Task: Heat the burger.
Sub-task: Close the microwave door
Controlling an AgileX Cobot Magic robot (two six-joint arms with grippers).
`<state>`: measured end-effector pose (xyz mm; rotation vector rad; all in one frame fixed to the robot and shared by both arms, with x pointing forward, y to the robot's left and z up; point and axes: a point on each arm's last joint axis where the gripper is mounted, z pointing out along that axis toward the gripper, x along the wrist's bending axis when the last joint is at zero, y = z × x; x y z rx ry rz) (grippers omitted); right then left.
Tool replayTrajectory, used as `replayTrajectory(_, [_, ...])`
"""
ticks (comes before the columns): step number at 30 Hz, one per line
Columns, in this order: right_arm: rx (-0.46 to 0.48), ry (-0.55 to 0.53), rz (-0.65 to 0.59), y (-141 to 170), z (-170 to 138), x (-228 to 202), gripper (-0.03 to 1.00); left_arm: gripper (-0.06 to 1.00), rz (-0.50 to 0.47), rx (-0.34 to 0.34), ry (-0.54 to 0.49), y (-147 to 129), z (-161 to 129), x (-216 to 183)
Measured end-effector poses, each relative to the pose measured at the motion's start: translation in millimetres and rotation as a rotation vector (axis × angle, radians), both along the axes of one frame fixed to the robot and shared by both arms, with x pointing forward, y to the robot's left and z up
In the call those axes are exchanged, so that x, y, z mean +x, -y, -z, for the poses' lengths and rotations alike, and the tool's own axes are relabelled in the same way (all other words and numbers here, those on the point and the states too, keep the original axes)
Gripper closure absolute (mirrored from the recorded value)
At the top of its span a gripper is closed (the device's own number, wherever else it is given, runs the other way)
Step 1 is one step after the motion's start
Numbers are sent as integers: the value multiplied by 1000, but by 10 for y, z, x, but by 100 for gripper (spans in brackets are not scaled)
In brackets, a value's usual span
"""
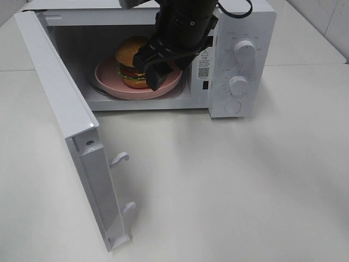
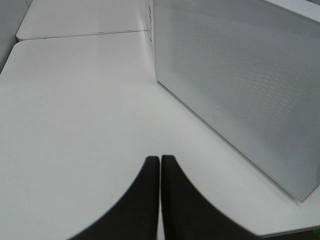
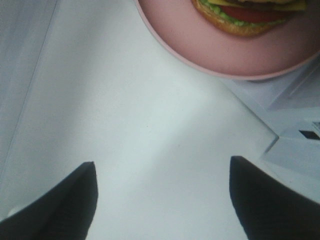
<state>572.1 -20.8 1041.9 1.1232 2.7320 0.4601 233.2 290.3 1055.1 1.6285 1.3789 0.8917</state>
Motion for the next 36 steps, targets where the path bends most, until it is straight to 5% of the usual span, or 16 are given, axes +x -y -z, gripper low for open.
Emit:
replayTrajectory(18, [-89,19,175,471,-543,-151,29,94,0,0,0,0,0,0])
replayTrajectory(25, [-84,13,304,888,-650,-17,29,94,0,0,0,0,0,0])
replayTrajectory(36, [-96,-55,640,2049,-659,-144,29,94,0,0,0,0,0,0])
